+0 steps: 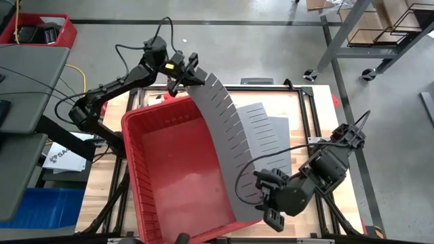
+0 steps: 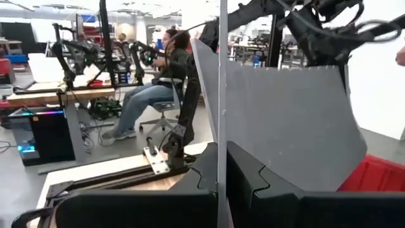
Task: Sort blocks
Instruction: Assemble the bin divider into the red bin
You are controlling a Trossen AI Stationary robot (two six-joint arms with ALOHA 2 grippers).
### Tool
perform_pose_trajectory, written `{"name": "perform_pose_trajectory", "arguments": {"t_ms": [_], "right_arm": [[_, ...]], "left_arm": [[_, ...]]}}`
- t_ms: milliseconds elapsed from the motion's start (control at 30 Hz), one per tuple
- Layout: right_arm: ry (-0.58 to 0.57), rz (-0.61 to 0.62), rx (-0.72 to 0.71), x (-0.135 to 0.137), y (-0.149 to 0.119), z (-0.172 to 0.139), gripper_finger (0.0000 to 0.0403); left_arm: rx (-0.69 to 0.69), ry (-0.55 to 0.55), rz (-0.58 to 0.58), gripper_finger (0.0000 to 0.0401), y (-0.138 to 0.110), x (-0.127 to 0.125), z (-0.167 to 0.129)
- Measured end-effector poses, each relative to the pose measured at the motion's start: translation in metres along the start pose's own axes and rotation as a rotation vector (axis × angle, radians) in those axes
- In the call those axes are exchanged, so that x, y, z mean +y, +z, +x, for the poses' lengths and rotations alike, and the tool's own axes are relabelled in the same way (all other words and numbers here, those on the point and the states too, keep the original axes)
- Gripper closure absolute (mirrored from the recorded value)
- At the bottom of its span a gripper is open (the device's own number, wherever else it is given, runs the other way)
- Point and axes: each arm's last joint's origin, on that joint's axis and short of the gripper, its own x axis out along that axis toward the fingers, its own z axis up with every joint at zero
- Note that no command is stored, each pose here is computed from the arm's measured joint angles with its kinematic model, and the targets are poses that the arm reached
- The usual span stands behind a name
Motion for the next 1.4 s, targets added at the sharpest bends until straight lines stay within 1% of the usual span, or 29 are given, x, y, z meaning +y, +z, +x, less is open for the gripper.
{"name": "perform_pose_trajectory", "arguments": {"t_ms": [67, 233, 300, 533, 633, 733, 833, 967, 1100, 1300, 1400], "right_arm": [[0.005, 0.001, -0.006, 0.0, 0.001, -0.003, 0.0403], [-0.013, -0.003, -0.013, -0.001, 0.0, -0.007, 0.0403], [-0.021, -0.005, -0.005, -0.002, 0.0, -0.007, 0.0403], [-0.013, 0.017, -0.01, -0.001, 0.0, -0.007, 0.0403], [-0.005, 0.022, -0.024, 0.0, 0.001, -0.007, 0.0403], [-0.025, 0.022, -0.014, -0.001, 0.0, -0.003, 0.0403], [-0.058, 0.016, 0.005, -0.001, -0.002, 0.006, 0.0403], [-0.079, 0.018, 0.023, -0.001, -0.001, 0.017, 0.0403], [-0.09, 0.017, 0.025, -0.001, -0.001, 0.018, 0.0403], [-0.162, 0.007, 0.059, -0.008, -0.005, 0.017, 0.0403], [-0.156, 0.006, 0.056, -0.007, -0.005, 0.017, 0.0403]], "left_arm": [[0.01, 0.001, -0.007, 0.04, -0.002, 0.001, -0.002], [0.012, 0.006, -0.092, 0.0381, -0.003, 0.001, -0.002], [0.012, 0.002, -0.09, 0.0369, -0.003, 0.0, 0.0], [0.018, 0.062, -0.053, 0.0334, -0.004, 0.002, -0.001], [0.03, 0.077, -0.051, 0.0321, -0.006, 0.002, -0.001], [0.053, 0.08, -0.076, 0.0311, -0.01, 0.002, -0.001], [0.081, 0.079, -0.073, 0.0308, -0.015, -0.001, 0.004], [0.092, 0.116, -0.03, 0.0313, -0.014, -0.004, 0.01], [0.101, 0.125, -0.008, 0.0318, -0.014, -0.006, 0.015], [0.121, 0.188, 0.039, 0.0319, -0.014, -0.009, 0.024], [0.127, 0.2, 0.06, 0.0319, -0.014, -0.011, 0.029]]}}
